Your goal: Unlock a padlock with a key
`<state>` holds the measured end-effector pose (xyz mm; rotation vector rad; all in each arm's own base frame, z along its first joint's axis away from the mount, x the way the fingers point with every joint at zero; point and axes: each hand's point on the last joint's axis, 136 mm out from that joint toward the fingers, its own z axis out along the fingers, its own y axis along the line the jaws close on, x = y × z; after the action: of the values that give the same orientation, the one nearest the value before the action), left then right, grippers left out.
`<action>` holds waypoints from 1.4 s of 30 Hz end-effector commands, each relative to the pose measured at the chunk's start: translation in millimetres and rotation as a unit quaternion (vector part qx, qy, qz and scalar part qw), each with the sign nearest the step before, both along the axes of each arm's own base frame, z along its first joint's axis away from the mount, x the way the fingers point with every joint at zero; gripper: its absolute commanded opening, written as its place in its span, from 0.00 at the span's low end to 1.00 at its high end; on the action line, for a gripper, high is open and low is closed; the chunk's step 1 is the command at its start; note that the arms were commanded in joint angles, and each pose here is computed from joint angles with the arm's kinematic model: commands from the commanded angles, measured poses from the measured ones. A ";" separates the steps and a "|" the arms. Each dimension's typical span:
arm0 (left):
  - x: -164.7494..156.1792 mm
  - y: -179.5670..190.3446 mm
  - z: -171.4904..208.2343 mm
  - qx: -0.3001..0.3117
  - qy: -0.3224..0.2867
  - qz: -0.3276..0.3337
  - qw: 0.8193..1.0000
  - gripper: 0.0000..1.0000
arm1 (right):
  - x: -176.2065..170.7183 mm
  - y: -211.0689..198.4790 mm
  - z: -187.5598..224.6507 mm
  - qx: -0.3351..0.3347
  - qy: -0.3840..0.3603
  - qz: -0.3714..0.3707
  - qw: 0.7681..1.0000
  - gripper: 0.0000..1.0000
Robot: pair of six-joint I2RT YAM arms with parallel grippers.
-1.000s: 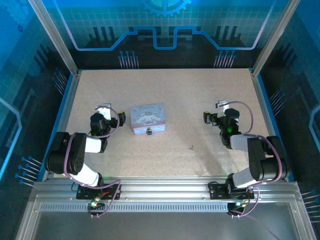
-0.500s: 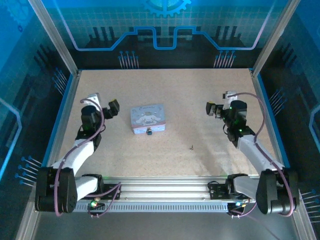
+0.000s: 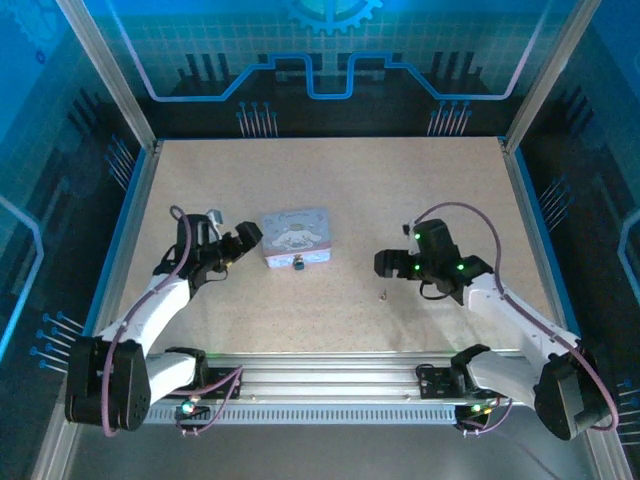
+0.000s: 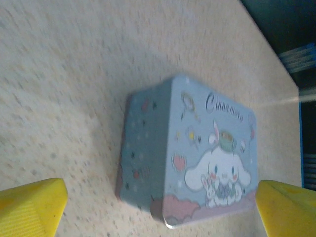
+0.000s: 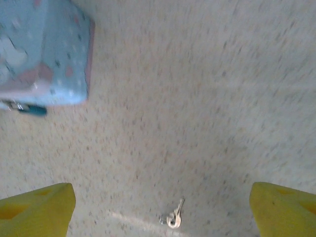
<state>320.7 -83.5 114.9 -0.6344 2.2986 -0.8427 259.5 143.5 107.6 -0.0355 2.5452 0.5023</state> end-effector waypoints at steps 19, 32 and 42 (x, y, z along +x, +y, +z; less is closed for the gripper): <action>29.9 -70.7 -24.4 -0.002 0.032 -0.091 0.995 0.99 | -34.2 28.2 -54.5 -0.066 0.097 0.029 0.993 0.84; 84.0 -92.0 -13.4 0.021 0.005 -0.131 0.991 0.99 | -35.0 26.2 -59.7 -0.091 0.107 0.022 0.990 0.81; 110.1 -133.4 -18.0 0.032 0.000 -0.177 0.984 0.99 | -38.2 25.7 -67.9 -0.106 0.125 0.019 0.986 0.68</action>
<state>426.6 -201.8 93.8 -0.2730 2.4608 -0.8962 221.4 167.6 37.3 -0.1120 2.8279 0.2882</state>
